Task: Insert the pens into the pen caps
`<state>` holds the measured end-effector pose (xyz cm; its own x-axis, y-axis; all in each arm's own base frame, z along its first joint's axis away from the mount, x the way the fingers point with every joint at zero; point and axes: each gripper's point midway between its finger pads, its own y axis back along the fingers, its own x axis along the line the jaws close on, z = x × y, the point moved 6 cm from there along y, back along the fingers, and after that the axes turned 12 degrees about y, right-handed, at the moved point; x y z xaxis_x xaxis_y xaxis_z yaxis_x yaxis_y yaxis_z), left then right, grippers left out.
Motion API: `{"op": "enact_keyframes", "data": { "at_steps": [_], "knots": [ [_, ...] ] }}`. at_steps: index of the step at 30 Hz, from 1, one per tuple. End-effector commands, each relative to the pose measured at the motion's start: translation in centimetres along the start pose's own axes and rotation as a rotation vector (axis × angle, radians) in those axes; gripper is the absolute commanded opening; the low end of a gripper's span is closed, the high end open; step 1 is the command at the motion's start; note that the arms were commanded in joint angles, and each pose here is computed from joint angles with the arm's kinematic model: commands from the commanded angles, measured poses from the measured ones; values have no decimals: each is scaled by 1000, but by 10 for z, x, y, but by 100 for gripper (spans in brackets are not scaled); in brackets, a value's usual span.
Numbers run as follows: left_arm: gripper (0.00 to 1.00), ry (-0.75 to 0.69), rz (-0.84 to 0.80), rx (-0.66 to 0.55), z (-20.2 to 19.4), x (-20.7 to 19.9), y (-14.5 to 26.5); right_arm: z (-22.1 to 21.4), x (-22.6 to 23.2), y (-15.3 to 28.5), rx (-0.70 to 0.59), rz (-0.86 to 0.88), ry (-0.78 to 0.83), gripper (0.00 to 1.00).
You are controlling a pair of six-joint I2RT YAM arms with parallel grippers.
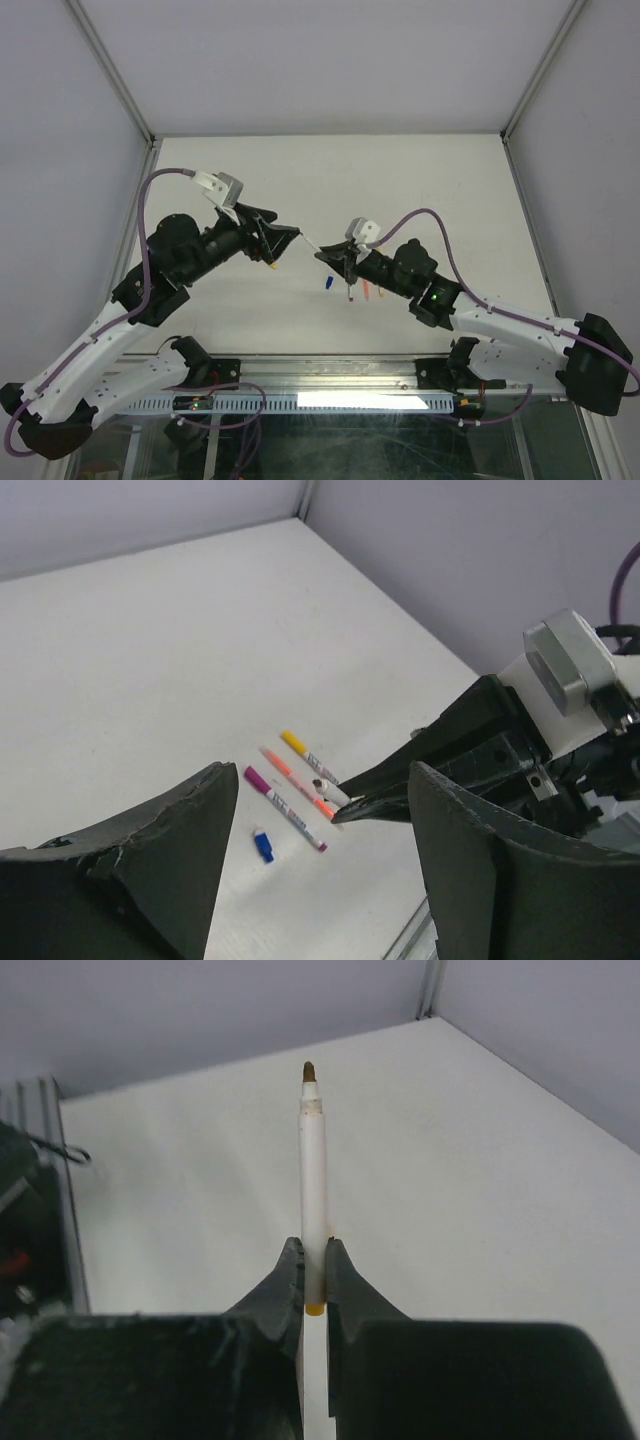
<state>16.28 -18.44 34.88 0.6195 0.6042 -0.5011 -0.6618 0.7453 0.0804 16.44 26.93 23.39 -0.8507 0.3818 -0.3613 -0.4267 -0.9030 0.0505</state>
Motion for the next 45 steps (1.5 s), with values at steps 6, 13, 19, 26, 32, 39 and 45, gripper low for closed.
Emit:
{"op": "enact_keyframes", "data": {
  "at_steps": [6, 13, 19, 26, 32, 39, 45],
  "knots": [
    [67, 106, -82, -169, 29, -19, -10, 80, -19, -18, -312, -158, -692, 0],
    [58, 147, -86, -164, 26, -18, -23, 105, -23, -25, -419, -126, -781, 0],
    [49, 168, -98, -147, 21, -17, -30, 112, -23, -26, -455, -107, -822, 0],
    [32, 177, -138, -112, 15, -21, -35, 118, -25, -25, -473, -111, -801, 0],
    [18, 179, -201, -87, 12, -28, -36, 117, -29, -25, -474, -148, -775, 0],
    [21, 184, -256, -44, 5, -33, -37, 120, -36, -25, -489, -189, -744, 1],
    [0, 187, -274, -27, 1, -34, -38, 121, -40, -25, -494, -219, -724, 3]
  ]
}}
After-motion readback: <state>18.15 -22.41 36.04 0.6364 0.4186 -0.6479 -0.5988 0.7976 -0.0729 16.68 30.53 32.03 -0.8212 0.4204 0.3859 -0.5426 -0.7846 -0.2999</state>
